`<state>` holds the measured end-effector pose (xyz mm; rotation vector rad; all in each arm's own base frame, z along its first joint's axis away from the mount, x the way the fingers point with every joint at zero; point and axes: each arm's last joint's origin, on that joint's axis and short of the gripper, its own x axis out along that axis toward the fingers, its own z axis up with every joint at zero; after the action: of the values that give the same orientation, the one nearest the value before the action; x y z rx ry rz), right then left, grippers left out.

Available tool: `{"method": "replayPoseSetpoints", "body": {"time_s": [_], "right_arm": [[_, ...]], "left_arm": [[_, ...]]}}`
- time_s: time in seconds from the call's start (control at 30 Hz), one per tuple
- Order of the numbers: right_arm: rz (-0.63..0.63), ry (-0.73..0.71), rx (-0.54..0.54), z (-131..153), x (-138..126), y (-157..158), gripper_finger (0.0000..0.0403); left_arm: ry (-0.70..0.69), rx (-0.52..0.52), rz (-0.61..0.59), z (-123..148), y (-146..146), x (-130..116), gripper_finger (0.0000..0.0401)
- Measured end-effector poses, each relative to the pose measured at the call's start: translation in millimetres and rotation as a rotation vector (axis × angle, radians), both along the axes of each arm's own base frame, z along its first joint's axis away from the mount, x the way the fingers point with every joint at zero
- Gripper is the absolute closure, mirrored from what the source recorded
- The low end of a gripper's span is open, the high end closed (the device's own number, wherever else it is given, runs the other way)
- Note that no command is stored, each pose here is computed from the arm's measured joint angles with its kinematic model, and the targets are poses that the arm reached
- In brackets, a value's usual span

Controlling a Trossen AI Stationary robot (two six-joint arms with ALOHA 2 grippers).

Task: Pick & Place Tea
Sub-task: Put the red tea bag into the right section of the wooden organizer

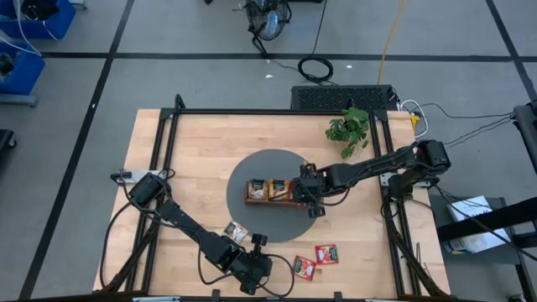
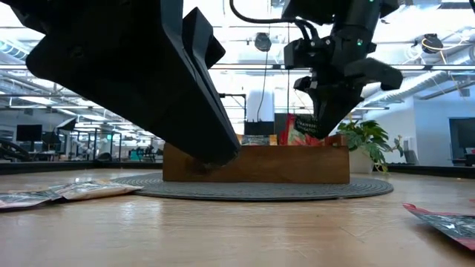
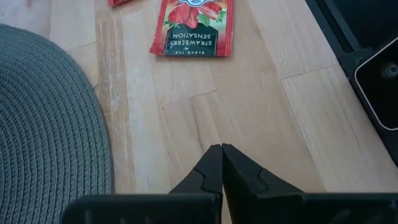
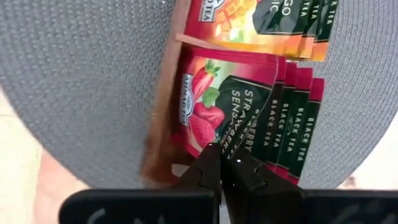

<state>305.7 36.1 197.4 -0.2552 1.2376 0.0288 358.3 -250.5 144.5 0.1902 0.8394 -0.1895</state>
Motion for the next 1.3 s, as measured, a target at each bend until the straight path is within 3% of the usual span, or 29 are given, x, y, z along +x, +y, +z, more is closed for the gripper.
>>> {"method": "replayPoseSetpoints", "body": {"time_s": [0.23,0.87,1.07,1.3], "right_arm": [[0.034,0.011,-0.014,-3,1,0,0.0387],[-0.021,-0.059,-0.011,6,1,2,0.0288],[-0.016,-0.169,0.010,23,2,2,0.0283],[0.014,-0.144,0.021,17,0,2,0.0301]], "left_arm": [[0.002,0.003,-0.005,0,-1,-1,0.0391],[-0.005,0.024,-0.025,0,-5,-4,0.0391],[-0.004,0.024,-0.025,0,-5,-4,0.0391],[-0.003,0.022,-0.024,0,-5,-4,0.0391]]}}
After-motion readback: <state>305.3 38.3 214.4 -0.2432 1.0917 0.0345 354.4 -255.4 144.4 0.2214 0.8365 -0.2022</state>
